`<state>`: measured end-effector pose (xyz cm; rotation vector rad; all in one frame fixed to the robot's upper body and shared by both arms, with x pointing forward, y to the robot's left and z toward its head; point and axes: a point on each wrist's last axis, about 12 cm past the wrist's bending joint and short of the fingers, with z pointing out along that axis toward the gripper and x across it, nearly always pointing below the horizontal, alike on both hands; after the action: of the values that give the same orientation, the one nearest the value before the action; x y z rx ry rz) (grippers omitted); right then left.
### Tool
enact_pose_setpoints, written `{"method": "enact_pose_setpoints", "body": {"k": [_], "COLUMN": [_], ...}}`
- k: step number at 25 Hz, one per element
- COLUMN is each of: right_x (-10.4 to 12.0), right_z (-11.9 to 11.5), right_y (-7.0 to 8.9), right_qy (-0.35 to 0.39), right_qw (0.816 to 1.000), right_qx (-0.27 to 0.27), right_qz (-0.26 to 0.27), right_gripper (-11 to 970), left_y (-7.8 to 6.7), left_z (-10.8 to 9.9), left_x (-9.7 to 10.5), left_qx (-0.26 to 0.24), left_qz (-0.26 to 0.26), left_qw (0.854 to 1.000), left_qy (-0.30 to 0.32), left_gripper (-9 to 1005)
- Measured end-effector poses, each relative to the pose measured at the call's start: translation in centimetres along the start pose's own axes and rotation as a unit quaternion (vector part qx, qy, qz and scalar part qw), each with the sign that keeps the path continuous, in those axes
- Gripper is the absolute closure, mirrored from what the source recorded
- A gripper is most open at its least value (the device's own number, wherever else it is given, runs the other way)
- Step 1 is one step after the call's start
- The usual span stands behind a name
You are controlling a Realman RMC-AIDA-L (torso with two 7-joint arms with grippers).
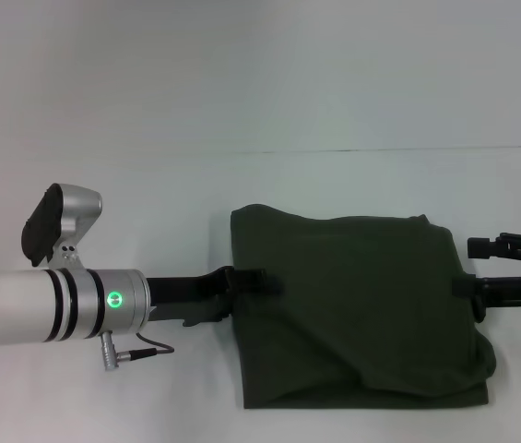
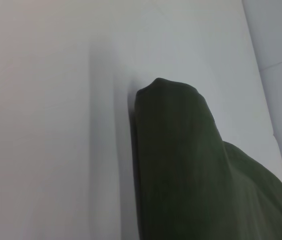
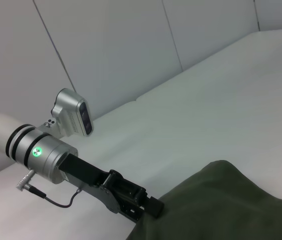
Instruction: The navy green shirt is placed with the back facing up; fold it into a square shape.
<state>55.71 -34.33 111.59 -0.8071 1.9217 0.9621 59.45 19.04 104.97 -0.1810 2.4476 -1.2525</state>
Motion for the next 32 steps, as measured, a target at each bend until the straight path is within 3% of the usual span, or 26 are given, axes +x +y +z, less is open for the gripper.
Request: {"method": "enact_pose_setpoints", "body": {"k": [12, 17, 22, 32], "right_x": [-0.1, -0.2, -0.2, -0.4], "right_z": [0.0, -0.1, -0.2, -0.5], "right_y": [0.0, -0.1, -0.1, -0.1], "right_qy": [-0.003, -0.004, -0.006, -0.011], "right_qw": [1.000, 1.000, 1.000, 1.000], "right_qx": [0.001, 0.002, 0.003, 0.001], "right_qz": [-0.001, -0.002, -0.002, -0.001], "right_gripper": [34, 34, 34, 35], "left_y": [0.1, 0.1, 0.3, 2.5], "left_z": [-0.1, -0.2, -0.9, -6.0], "left_x": [0.1, -0.1, -0.4, -1.9], "left_qx": [-0.001, 0.001, 0.005, 0.014], "left_qz": [-0.003, -0.004, -0.009, -0.027], "left_qw": [1.000, 1.000, 1.000, 1.000], "left_qy": [0.000, 0.001, 0.006, -0.008], "left_gripper": [473, 715, 823, 852]}}
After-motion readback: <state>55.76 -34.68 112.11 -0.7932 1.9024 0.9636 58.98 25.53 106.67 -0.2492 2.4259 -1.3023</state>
